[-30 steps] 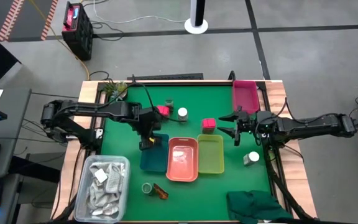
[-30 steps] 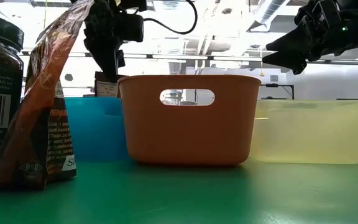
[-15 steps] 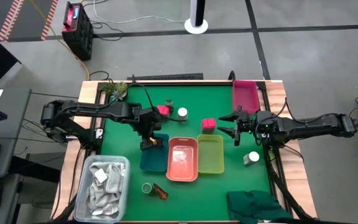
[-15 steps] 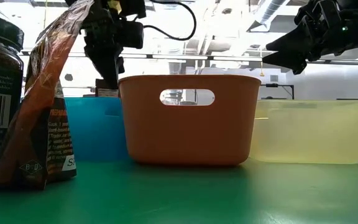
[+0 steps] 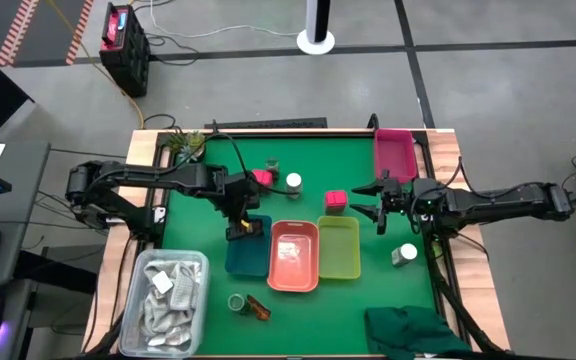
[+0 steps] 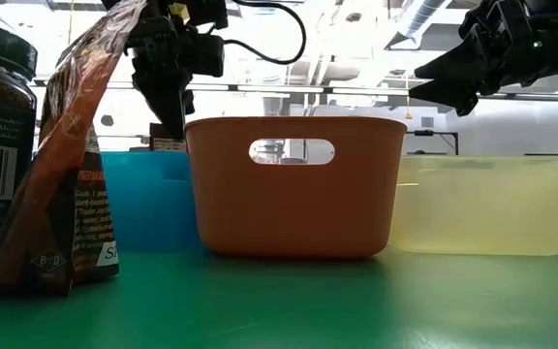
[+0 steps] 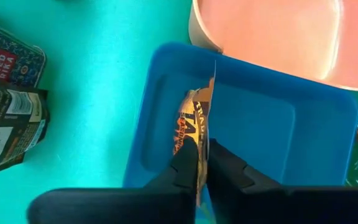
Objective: Sort spices by type
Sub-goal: Put the middle orange seasoning pack into the blue bin, then put the bottom orange seasoning pack into the blue bin
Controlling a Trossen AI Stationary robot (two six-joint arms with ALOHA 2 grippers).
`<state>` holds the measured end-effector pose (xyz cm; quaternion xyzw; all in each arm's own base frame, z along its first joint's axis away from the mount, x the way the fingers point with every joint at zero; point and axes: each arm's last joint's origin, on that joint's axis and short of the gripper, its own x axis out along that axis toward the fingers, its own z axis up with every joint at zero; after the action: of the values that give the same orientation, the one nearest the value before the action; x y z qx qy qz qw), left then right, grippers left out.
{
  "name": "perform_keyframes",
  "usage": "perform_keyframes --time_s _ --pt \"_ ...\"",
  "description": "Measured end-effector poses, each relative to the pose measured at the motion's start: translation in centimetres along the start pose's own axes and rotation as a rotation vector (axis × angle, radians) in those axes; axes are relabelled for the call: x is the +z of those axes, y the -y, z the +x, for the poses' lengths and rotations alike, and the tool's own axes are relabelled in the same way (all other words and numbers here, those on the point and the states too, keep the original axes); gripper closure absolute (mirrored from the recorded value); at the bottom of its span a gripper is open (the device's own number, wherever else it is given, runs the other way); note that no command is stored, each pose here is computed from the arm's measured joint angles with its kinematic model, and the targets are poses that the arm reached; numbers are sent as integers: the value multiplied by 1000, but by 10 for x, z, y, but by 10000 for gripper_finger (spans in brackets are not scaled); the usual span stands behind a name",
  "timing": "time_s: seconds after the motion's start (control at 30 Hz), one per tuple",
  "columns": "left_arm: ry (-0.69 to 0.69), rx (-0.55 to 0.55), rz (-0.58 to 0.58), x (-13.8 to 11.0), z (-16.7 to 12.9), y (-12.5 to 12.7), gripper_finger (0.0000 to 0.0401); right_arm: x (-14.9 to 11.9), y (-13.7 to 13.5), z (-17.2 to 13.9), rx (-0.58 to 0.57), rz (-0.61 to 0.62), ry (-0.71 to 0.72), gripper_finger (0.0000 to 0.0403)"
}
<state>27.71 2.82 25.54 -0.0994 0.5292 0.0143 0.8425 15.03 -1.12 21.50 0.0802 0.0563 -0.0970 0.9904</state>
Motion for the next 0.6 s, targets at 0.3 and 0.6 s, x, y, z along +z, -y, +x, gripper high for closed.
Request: perform_keyframes --time_s 0.3,0.6 --pt "-1 8 7 0 0 1 303 0 0 0 0 0 -1 143" --pt "20 5 16 5 -6 2 287 0 0 0 0 -4 -1 143"
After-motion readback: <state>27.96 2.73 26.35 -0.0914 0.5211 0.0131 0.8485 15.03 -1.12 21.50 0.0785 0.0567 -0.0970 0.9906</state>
